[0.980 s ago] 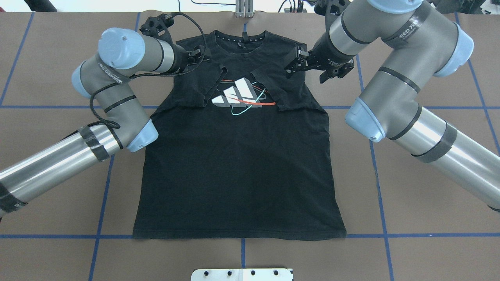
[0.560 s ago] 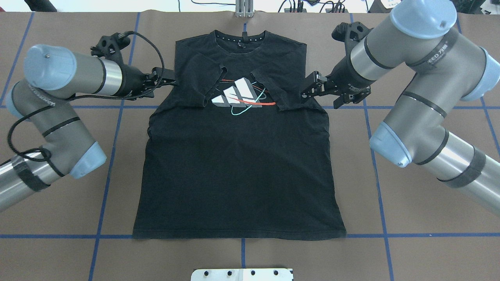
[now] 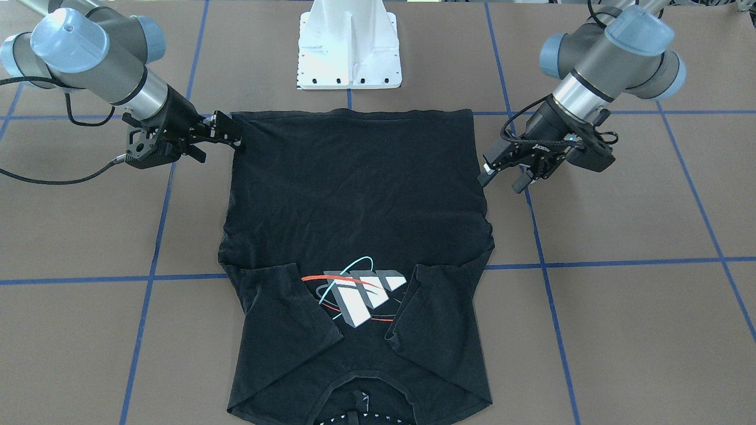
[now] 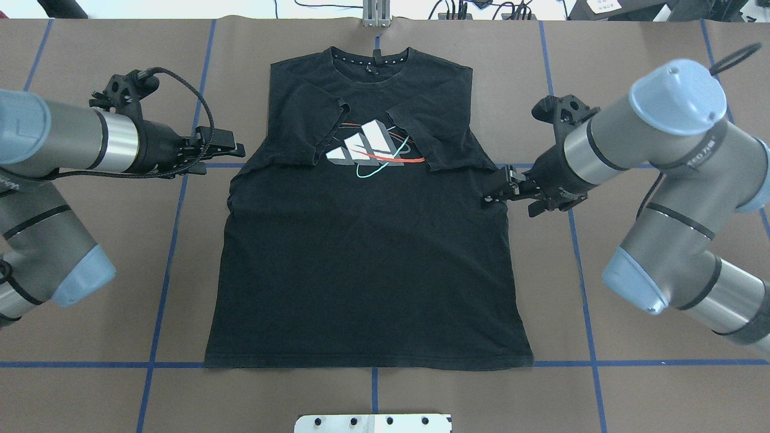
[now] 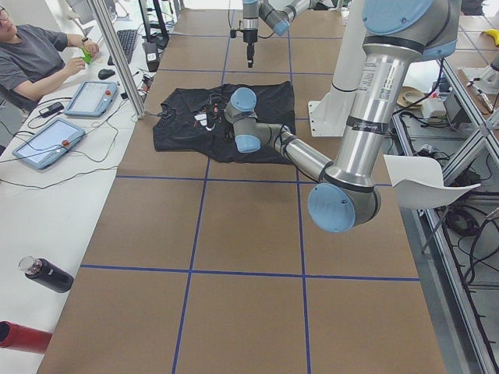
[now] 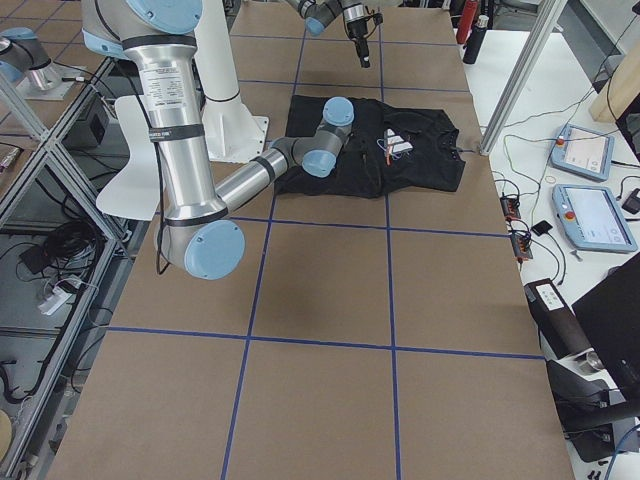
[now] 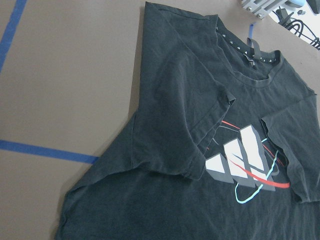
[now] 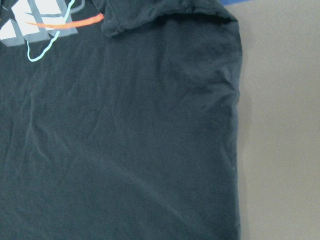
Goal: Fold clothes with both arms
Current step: 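Release the sleeves and move the right gripper to the hem corner nearest the robot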
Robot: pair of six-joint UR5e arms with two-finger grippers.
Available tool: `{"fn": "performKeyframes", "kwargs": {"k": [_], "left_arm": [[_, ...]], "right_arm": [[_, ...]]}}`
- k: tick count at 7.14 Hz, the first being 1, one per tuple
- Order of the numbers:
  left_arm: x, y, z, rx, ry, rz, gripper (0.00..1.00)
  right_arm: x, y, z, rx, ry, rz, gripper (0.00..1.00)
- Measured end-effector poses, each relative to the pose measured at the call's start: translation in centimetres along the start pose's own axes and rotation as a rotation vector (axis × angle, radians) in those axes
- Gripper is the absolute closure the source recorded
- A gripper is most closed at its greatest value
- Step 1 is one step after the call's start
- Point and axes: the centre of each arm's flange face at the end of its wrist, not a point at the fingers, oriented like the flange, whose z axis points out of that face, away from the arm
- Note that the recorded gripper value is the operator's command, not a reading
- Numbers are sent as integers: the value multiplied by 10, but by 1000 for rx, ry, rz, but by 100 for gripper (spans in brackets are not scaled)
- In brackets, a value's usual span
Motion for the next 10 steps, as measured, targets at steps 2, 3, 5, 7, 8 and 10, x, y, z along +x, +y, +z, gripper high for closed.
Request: {"fn": "performKeyframes", "kwargs": {"k": [2, 3, 5, 7, 8, 10], "left_arm": [[3, 2, -6, 7, 11, 5, 0], [6, 3, -9, 9, 18, 9, 0], [12, 5, -16, 13, 32, 16, 0], [13, 5, -18, 15, 34, 17, 0], [13, 5, -18, 16, 34, 17, 0], [13, 5, -18, 16, 34, 17, 0]], "right_arm": [[28, 48, 34, -87, 32, 8, 0], [31, 70, 52, -113, 53, -2, 0], [29, 105, 83, -130, 88, -29, 1], [29, 117, 93, -140, 98, -38, 4], [29, 121, 96, -147, 101, -41, 16], [30, 125, 100, -159, 106, -42, 37]]}}
